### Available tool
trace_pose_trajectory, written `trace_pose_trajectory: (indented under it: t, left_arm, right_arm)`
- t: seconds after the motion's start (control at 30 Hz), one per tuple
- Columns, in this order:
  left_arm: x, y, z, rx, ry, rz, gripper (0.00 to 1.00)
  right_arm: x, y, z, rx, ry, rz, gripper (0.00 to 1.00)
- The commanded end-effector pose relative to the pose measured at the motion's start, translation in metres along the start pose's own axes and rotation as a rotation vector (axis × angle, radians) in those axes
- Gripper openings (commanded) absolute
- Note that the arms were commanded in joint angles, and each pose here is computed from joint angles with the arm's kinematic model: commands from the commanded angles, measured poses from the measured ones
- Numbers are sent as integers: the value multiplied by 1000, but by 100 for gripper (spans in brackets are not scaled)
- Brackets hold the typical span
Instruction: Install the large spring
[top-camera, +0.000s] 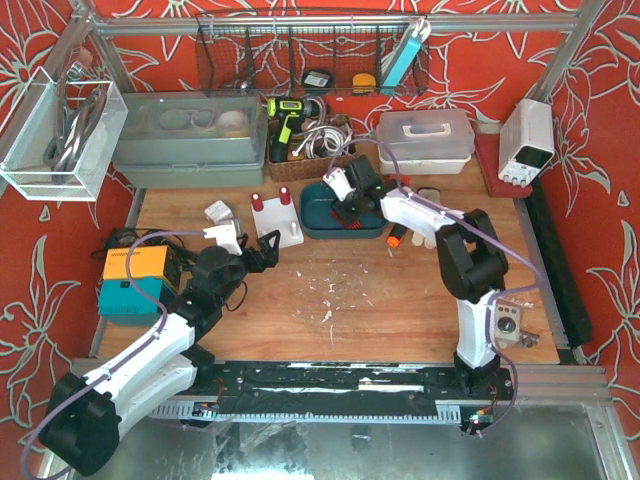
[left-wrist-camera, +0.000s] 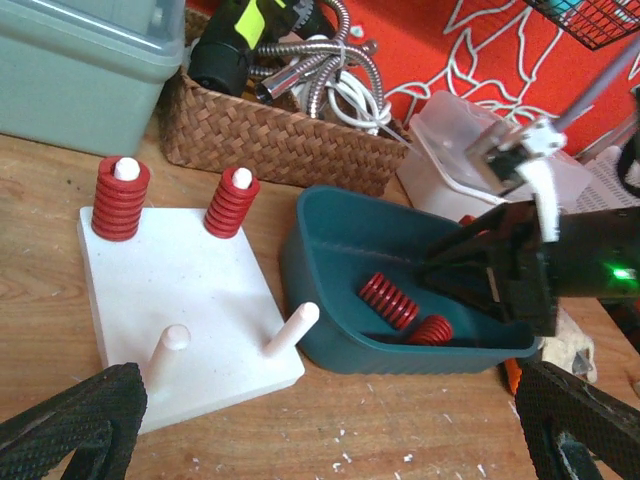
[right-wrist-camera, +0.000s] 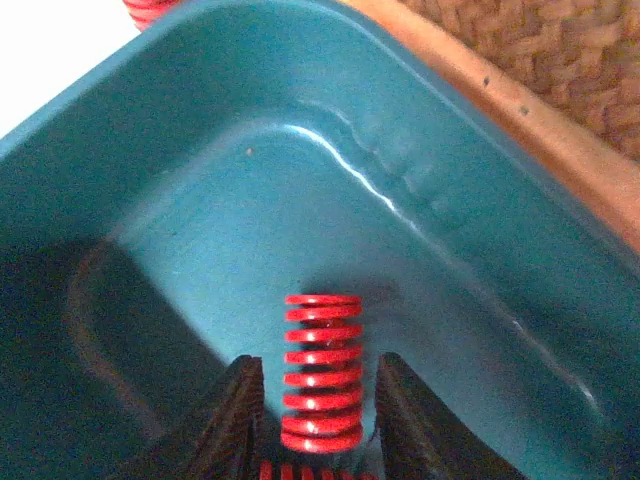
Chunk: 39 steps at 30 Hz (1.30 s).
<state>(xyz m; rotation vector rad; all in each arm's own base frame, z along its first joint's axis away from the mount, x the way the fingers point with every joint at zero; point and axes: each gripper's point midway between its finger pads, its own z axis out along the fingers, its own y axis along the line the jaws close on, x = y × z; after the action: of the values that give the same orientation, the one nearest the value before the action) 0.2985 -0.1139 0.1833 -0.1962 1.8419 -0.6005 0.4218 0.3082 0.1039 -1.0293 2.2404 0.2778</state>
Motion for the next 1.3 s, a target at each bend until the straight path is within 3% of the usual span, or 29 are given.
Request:
trace_pose_trajectory:
  t: [0.0,0.43,0.73,1.0,1.2,1.27]
  left_arm:
    - [-3,2,-3,-14,-25,46,100]
    - [-2,-4,-6,29,-33,52,100]
    - [-4,-6,-7,39,-39,47,100]
    - [-6,-4,-10,34,-53,47,100]
    - [-5,-2,-9,25,-50,49,100]
    - [-5,-1,-9,16,-50,45,100]
  right_arm:
    - [23,-7,21,18,142,8,37]
    - [59,-7,53,-17,285,-8,44]
    - [59,-15,71,-1,273,-2,44]
    - [55,-16,69,-5,269,-30,21]
    - [23,-17,38,7,159,-49,2]
    - [11,-18,24,18,111,-58,0]
